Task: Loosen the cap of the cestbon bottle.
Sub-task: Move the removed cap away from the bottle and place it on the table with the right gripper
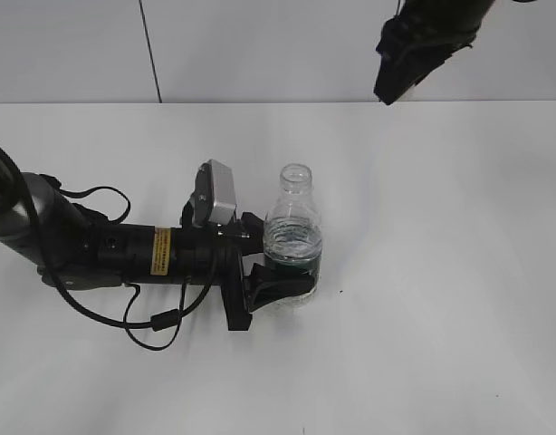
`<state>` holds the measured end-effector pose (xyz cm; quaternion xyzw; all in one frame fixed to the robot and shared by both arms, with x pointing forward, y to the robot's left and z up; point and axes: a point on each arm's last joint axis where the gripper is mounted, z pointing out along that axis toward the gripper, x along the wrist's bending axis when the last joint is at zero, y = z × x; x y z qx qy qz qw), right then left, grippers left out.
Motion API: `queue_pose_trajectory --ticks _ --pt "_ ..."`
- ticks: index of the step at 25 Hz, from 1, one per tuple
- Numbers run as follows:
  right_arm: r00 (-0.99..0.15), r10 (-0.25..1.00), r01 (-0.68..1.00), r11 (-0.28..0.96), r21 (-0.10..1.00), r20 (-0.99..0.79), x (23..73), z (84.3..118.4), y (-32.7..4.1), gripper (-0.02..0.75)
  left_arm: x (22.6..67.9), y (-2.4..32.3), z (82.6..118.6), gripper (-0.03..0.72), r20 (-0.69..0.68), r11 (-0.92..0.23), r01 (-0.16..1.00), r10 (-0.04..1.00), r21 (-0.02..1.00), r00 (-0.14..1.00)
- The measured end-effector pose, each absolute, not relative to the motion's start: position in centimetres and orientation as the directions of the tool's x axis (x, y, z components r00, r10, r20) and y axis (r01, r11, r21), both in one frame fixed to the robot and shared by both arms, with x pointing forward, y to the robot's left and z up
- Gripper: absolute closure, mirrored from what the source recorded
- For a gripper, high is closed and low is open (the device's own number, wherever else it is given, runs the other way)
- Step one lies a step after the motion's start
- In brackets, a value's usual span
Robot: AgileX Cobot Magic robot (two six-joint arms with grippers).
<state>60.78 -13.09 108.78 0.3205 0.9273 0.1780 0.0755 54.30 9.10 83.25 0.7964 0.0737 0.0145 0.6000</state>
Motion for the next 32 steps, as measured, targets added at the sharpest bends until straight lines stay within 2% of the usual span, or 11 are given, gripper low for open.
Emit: queue_pose_trajectory --ticks 3,6,17,21,32 --pt "-0.633 0.772 0.724 0.568 0.392 0.052 62.3 107.5 -16.6 0.444 54.3 9.1 83.2 0.276 -0.066 -0.269 0.1 0.136 0.958 0.989" --pt "-0.504 0.859 0.82 0.443 0.364 0.091 62.9 105.0 -19.5 0.444 54.3 9.1 83.2 0.276 -0.066 -0.269 0.1 0.136 0.958 0.989" --pt "-0.133 0.985 0.962 0.102 0.255 0.107 61.3 95.6 -25.6 0.444 54.3 9.1 83.3 0.276 -0.066 -0.268 0.101 0.136 0.958 0.989" --pt "-0.096 0.993 0.966 0.076 0.247 0.07 61.3 94.2 -26.5 0.444 54.3 9.1 83.3 0.276 -0.066 -0.268 0.101 0.136 0.958 0.989" --pt "-0.096 0.994 0.979 0.086 0.187 0.048 62.0 90.2 -26.6 0.444 54.3 9.1 83.3 0.276 -0.066 -0.268 0.101 0.136 0.958 0.989"
